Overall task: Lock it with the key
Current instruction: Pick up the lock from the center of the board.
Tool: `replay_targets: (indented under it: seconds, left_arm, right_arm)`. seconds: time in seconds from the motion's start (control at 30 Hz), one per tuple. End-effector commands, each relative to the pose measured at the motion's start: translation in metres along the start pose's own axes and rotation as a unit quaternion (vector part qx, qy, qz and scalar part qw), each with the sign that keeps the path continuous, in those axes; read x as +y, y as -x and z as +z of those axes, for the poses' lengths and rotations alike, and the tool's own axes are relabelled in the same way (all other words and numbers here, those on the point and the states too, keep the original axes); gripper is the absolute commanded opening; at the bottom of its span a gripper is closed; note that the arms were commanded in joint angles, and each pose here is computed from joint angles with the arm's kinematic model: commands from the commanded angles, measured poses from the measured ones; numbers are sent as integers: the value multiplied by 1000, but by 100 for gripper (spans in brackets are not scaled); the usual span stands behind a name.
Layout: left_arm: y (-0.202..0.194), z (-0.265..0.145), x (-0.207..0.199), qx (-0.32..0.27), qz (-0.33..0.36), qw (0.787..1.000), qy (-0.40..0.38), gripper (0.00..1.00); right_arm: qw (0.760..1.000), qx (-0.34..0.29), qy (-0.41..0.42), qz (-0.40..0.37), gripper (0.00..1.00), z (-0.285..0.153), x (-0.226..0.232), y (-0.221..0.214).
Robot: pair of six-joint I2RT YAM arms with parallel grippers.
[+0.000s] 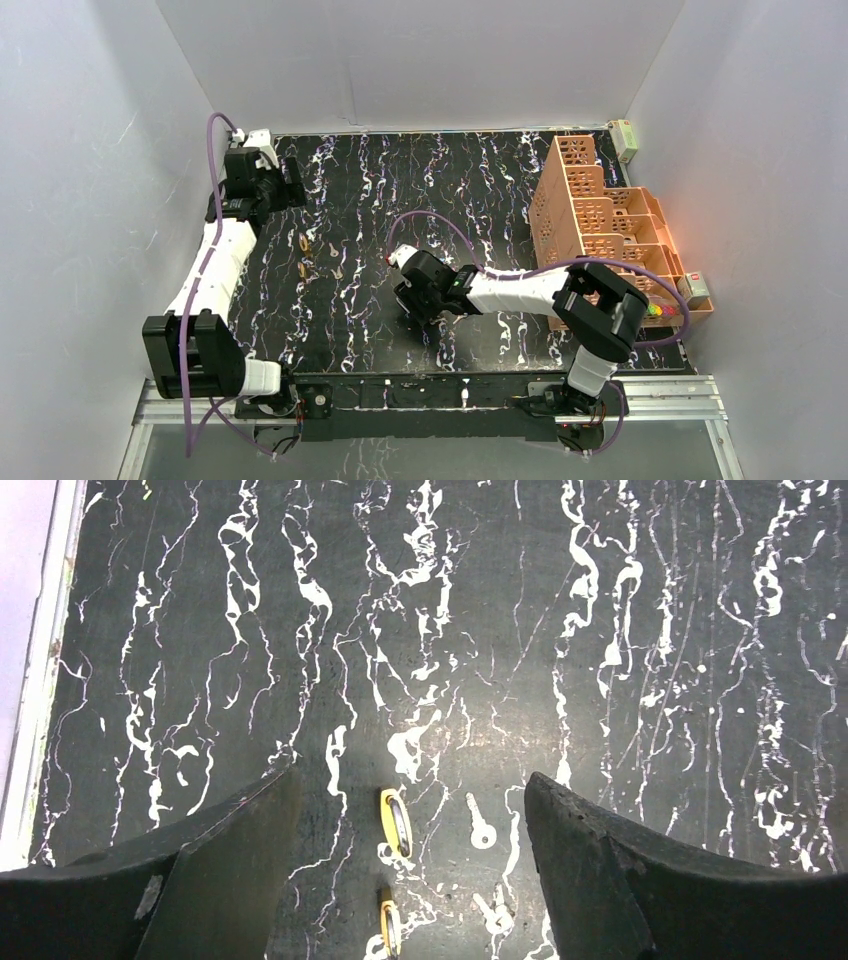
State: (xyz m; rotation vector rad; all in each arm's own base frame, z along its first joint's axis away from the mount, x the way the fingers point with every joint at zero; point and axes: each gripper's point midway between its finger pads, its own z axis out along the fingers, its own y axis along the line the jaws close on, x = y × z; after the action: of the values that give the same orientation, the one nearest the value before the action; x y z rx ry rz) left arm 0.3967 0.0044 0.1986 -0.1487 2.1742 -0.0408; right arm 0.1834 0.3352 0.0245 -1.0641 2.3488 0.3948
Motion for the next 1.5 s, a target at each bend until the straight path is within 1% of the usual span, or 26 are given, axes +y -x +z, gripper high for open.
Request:
replay_targets:
  seconds: [0.0, 0.1, 0.13, 0.17, 0.2, 0.23, 0.27, 0.33, 0.4, 0.5, 0.57, 0.6, 0.63, 0.67, 0.7, 0.73, 0.77, 0.8, 0.97, 1.0, 1.07, 1.23, 1.33, 1.37, 1.47]
  left_arm:
    - [27, -24, -16, -30, 16, 999, -42, 83]
    - [24, -23, -32, -14, 21, 996, -89, 83]
    - [26, -26, -41, -16, 22, 993, -113, 95]
    - [28, -29, -51, -18, 24, 990, -141, 98]
    - [31, -33, -59, -21, 25, 986, -165, 98]
    - [34, -37, -66, -25, 27, 982, -187, 98]
    - [36, -42, -77, -27, 29, 975, -218, 98]
    - [38, -55, -96, -29, 38, 959, -278, 98]
    - [38, -72, -119, -25, 47, 933, -356, 98]
    - [41, -106, -148, -23, 51, 881, -469, 98]
    - [42, -129, -162, -20, 53, 840, -539, 98]
    - [41, -141, -168, -11, 51, 814, -578, 98]
    - [39, -156, -173, 1, 49, 782, -621, 98]
    - [32, -176, -181, 24, 48, 737, -674, 98]
    - [24, -200, -188, 50, 53, 680, -730, 98]
    - [18, -216, -192, 63, 60, 637, -766, 98]
    - [14, -223, -196, 62, 70, 627, -774, 98]
    - [12, -222, -200, 56, 78, 632, -769, 98]
    - [14, -223, -218, 55, 93, 639, -762, 98]
    - [15, -222, -222, 50, 98, 644, -758, 98]
    - [18, -224, -228, 42, 106, 646, -755, 95]
    - [21, -231, -235, 45, 113, 635, -763, 82]
    - [22, -237, -236, 44, 116, 630, -767, 68]
    - [21, -239, -236, 46, 117, 626, -769, 67]
    - [18, -242, -235, 48, 117, 624, -771, 69]
  right_arm:
    - [1000, -9, 13, 12, 50, 4, 9, 8]
    - [1000, -11, 11, 16, 42, 1, 7, 6]
    - [1000, -13, 11, 16, 40, 0, 7, 6]
    - [1000, -14, 11, 16, 37, -3, 6, 6]
    - [1000, -18, 12, 16, 34, -5, 6, 9]
    - [999, -21, 25, 18, 27, -9, 8, 12]
    - [998, -25, 48, 24, 20, -12, 12, 15]
    - [992, -51, 113, 37, 16, -25, 25, 31]
    - [979, -84, 181, 47, 15, -46, 36, 52]
    - [954, -135, 261, 56, 15, -89, 36, 87]
    - [932, -187, 306, 62, 14, -125, 27, 115]
    - [922, -212, 317, 71, 14, -144, 15, 128]
    - [912, -227, 335, 69, 14, -160, 11, 137]
    - [905, -238, 346, 67, 14, -173, 6, 144]
    - [898, -246, 360, 61, 14, -185, 4, 151]
    - [892, -250, 372, 54, 15, -195, 4, 156]
    - [886, -258, 383, 43, 16, -208, 5, 165]
    - [882, -263, 390, 35, 16, -216, 6, 170]
    - [864, -272, 424, 14, 16, -241, 13, 191]
    - [861, -273, 430, 15, 16, -244, 14, 195]
    - [856, -274, 438, 14, 16, -246, 15, 202]
    - [852, -280, 442, 11, 16, -254, 15, 214]
    - [852, -281, 442, 10, 16, -256, 15, 218]
    - [852, -280, 442, 10, 16, -256, 14, 219]
    - [853, -281, 440, 11, 16, -256, 14, 222]
